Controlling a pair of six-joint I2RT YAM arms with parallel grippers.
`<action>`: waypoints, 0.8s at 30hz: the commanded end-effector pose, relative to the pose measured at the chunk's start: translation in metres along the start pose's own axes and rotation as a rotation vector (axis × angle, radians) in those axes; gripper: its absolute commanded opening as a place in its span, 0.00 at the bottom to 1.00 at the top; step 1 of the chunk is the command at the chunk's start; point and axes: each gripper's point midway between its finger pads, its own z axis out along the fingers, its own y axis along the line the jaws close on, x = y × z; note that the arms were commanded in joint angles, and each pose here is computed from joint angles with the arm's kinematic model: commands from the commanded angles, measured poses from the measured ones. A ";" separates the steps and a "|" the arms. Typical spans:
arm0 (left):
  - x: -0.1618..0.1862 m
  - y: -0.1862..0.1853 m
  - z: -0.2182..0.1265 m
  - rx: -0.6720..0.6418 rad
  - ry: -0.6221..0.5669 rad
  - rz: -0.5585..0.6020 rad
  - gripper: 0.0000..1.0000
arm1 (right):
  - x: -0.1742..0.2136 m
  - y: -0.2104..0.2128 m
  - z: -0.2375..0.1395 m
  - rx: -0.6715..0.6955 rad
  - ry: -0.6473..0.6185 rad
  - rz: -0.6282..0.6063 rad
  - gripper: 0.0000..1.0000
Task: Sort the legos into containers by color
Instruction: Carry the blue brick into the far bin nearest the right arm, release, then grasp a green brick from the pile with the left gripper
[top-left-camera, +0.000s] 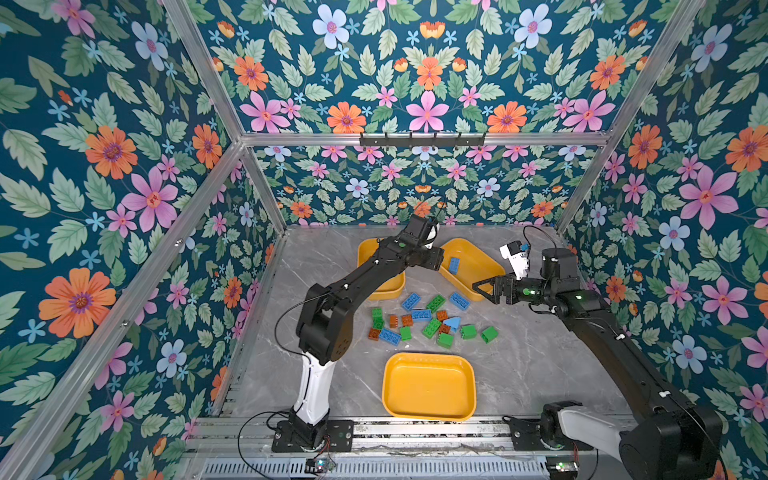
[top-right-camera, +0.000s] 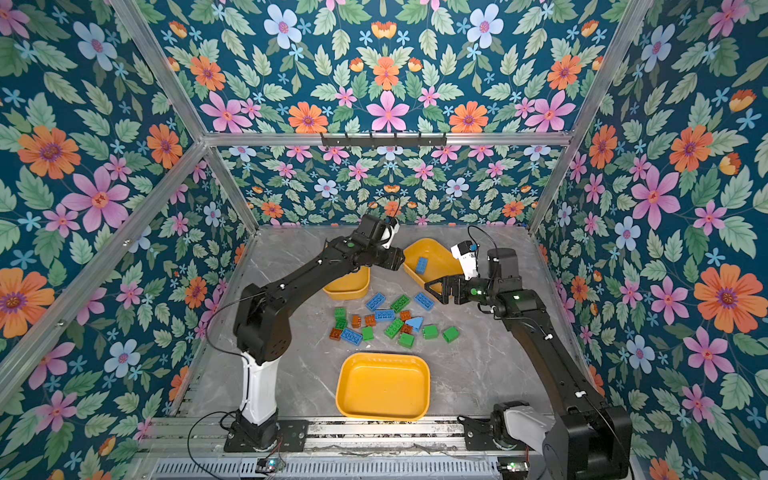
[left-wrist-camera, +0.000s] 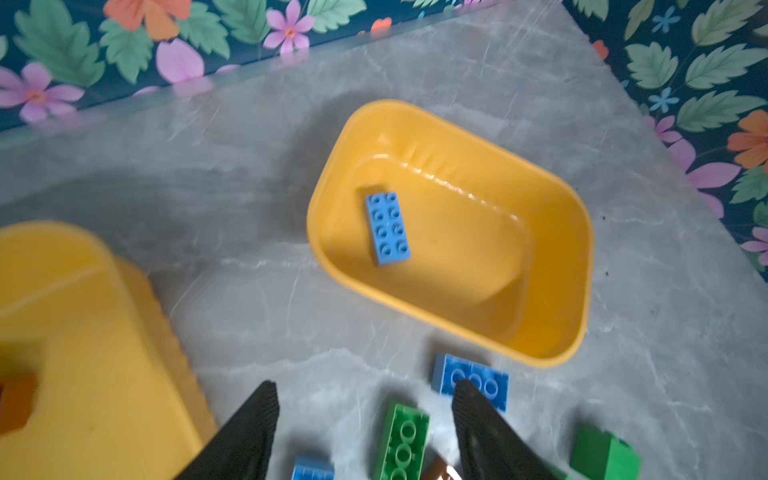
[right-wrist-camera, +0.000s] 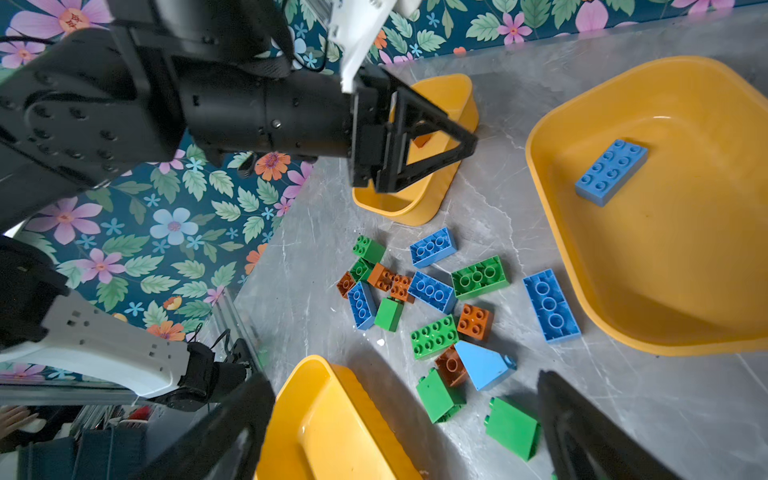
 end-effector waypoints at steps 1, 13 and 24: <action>0.040 0.019 -0.028 -0.100 0.081 -0.087 0.70 | 0.004 0.014 0.000 -0.069 0.020 0.011 0.99; 0.151 0.081 -0.076 -0.332 0.211 -0.193 0.72 | 0.029 0.034 0.016 -0.139 0.110 0.009 0.99; 0.182 0.116 -0.039 -0.336 0.226 -0.264 0.68 | 0.037 0.030 0.021 -0.126 0.137 0.026 0.99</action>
